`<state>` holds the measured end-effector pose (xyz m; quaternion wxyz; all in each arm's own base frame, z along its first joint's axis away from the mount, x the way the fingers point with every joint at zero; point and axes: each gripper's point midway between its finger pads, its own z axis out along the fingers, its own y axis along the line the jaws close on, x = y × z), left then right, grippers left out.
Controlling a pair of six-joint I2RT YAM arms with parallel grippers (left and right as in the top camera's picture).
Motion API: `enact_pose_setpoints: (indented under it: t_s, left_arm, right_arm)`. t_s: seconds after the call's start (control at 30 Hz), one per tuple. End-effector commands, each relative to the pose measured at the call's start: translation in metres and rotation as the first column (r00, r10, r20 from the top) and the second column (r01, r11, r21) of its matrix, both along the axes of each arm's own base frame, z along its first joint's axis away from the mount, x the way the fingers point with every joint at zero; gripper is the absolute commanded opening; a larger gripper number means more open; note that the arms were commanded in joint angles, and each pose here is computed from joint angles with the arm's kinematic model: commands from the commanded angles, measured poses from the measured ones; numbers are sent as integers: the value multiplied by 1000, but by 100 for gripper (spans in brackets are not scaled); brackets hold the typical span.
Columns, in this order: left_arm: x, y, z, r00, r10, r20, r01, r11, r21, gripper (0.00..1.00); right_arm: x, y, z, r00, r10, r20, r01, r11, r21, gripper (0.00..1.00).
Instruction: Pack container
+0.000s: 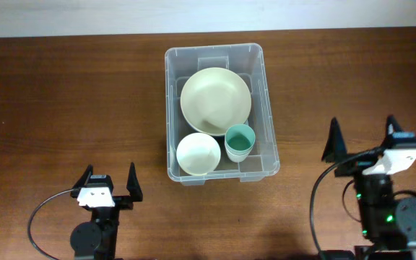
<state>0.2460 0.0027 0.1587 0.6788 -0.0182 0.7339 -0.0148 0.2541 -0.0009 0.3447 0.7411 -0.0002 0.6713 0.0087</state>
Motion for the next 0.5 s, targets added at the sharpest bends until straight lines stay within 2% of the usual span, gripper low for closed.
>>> enact_pose_setpoints:
  t_s: [0.0,0.2,0.47]
  left_arm:
    - [0,0,-2,1000,-6,0,6,1000,18,100]
    - [0,0,-2,1000,-6,0,6,1000,18,100]
    - [0,0,-2,1000,-6,0,6,1000,18,100]
  right_arm:
    - [-7,5,-19,999,23,43,-22,1000,-3,99]
    - [-13,8,-43,996,42,80,-42,999,-2,99]
    - [-21,8,-53,992,44,119,-46,999,15,99]
